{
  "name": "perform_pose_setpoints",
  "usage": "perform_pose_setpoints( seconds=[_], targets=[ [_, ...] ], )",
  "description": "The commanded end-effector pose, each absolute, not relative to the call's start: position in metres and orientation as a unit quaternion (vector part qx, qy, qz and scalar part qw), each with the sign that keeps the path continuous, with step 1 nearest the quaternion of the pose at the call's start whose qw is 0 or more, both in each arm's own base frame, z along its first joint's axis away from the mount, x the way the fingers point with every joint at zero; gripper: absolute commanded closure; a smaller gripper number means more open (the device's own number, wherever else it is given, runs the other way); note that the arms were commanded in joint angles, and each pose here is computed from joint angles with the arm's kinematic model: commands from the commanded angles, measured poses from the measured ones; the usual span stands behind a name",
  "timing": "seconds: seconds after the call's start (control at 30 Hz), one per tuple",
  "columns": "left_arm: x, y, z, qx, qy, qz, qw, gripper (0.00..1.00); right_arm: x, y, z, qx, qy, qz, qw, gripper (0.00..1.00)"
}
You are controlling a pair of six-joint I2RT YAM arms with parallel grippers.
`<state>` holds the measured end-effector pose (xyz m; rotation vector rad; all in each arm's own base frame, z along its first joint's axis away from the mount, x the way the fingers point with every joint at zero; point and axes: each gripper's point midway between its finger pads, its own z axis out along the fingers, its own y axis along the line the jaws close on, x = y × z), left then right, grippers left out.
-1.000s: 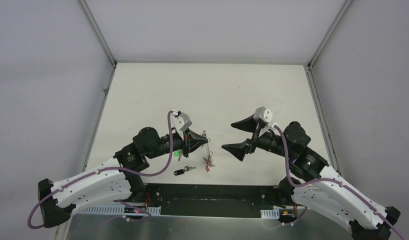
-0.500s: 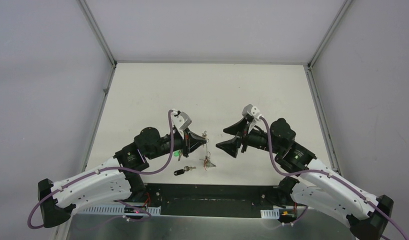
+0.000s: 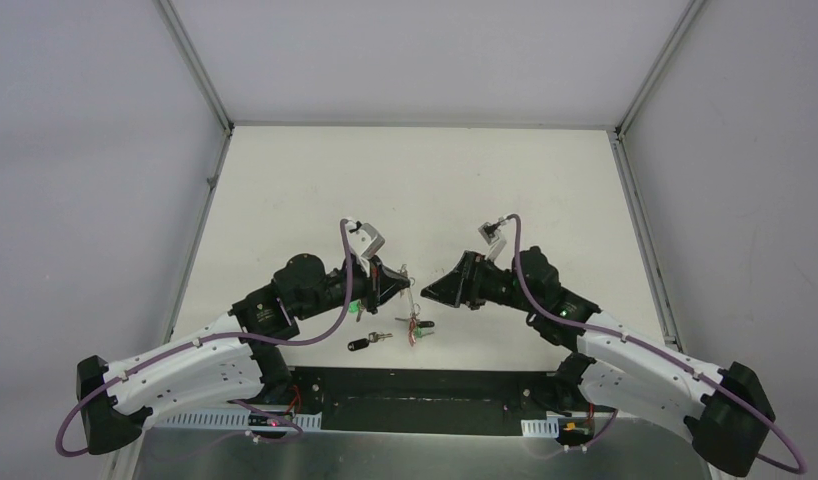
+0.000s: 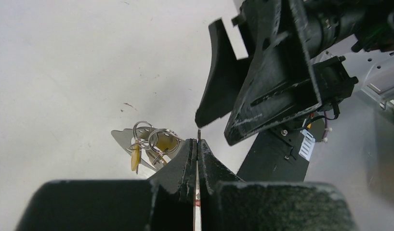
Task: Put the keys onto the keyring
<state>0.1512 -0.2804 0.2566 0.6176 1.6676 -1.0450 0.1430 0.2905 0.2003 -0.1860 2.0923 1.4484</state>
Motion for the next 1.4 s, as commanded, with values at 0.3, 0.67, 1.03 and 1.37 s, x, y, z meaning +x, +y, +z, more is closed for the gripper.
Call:
perform_pose_setpoints(
  seconds=[0.3,0.67,1.03,1.37],
  targets=[
    [0.156,-0.282,0.305,0.227,0.662,-0.458,0.549,1.0,0.121,0.309,0.202,0.025,0.727,0.668,0.158,0.46],
    [0.157,-0.281,0.299,0.223,0.672,-0.453,0.542,1.0,0.122,0.318,0.216,-0.003,0.697,0.698,0.165,0.71],
    [0.159,-0.28,0.297,0.217,0.678,-0.447,0.542,1.0,0.116,0.323,0.221,-0.026,0.691,0.705,0.158,0.74],
    [0.16,-0.278,0.297,0.215,0.679,-0.443,0.545,1.0,0.115,0.326,0.209,-0.026,0.704,0.694,0.146,0.62]
  ],
)
